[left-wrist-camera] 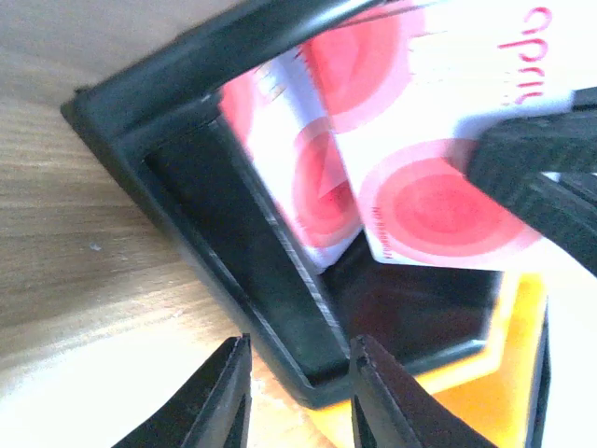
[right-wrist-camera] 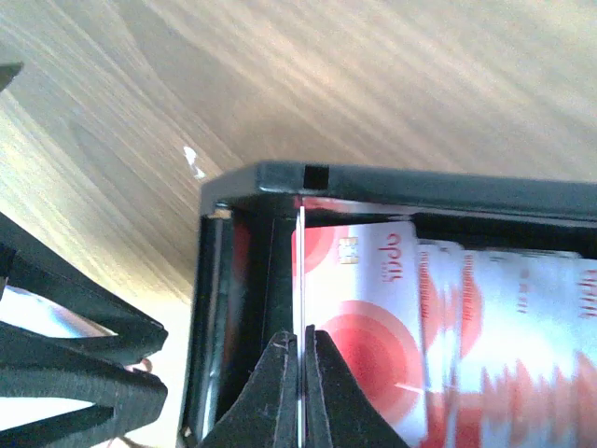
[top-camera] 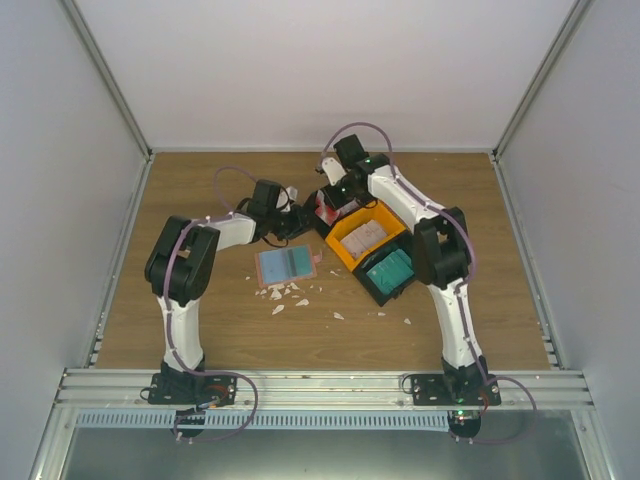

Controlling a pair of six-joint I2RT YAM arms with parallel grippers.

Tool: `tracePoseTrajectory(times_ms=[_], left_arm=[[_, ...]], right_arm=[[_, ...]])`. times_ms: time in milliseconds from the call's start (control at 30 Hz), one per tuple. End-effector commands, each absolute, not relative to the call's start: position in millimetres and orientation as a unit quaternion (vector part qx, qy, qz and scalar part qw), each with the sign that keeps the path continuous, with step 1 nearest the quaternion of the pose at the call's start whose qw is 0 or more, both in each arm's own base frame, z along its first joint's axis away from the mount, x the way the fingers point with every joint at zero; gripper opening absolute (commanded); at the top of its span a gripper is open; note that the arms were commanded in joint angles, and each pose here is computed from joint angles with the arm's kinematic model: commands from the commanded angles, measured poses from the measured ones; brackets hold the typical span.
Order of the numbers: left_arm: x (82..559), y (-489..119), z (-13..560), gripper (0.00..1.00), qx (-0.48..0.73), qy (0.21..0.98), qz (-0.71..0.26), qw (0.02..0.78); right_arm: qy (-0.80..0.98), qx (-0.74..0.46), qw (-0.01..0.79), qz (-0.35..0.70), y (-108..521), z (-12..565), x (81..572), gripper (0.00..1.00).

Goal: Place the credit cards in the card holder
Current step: Pick up the credit card from the storage box.

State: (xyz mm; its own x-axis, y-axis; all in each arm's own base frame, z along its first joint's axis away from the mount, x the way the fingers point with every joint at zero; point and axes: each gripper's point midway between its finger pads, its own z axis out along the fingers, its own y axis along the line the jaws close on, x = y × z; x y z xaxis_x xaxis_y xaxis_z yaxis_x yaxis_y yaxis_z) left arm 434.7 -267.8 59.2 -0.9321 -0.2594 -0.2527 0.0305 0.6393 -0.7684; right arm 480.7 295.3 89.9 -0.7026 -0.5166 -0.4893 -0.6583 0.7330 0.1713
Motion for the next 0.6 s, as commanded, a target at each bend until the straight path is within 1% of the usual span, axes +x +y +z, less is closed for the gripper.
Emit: tracePoseTrajectory(times_ms=[0,133,267,400,567], left_arm=[[443,-261,126,0.35,-0.042,0.870,-0.413,0.265],[434,-248,157,0.41,-0.047,0.862,-0.401,0.307],[417,-236,193,0.47,-0.042,0.842,-0.408,0.350],[385,-232,232,0.55,-0.014,0.813,-0.441,0.380],[334,-235,272,0.68,0.046,0.773,-0.500,0.386]], right_arm=[[0.881,-0.315,0.312,0.167,296,175,491,0.01],[0.865,-0.309,0.347,0.189,294,219,476,0.00],[0.844,-0.300,0.371,0.246,297,256,449,0.00],[0.818,-0.289,0.373,0.328,301,278,407,0.01],[0.773,-0.286,0.369,0.429,306,300,358,0.01]])
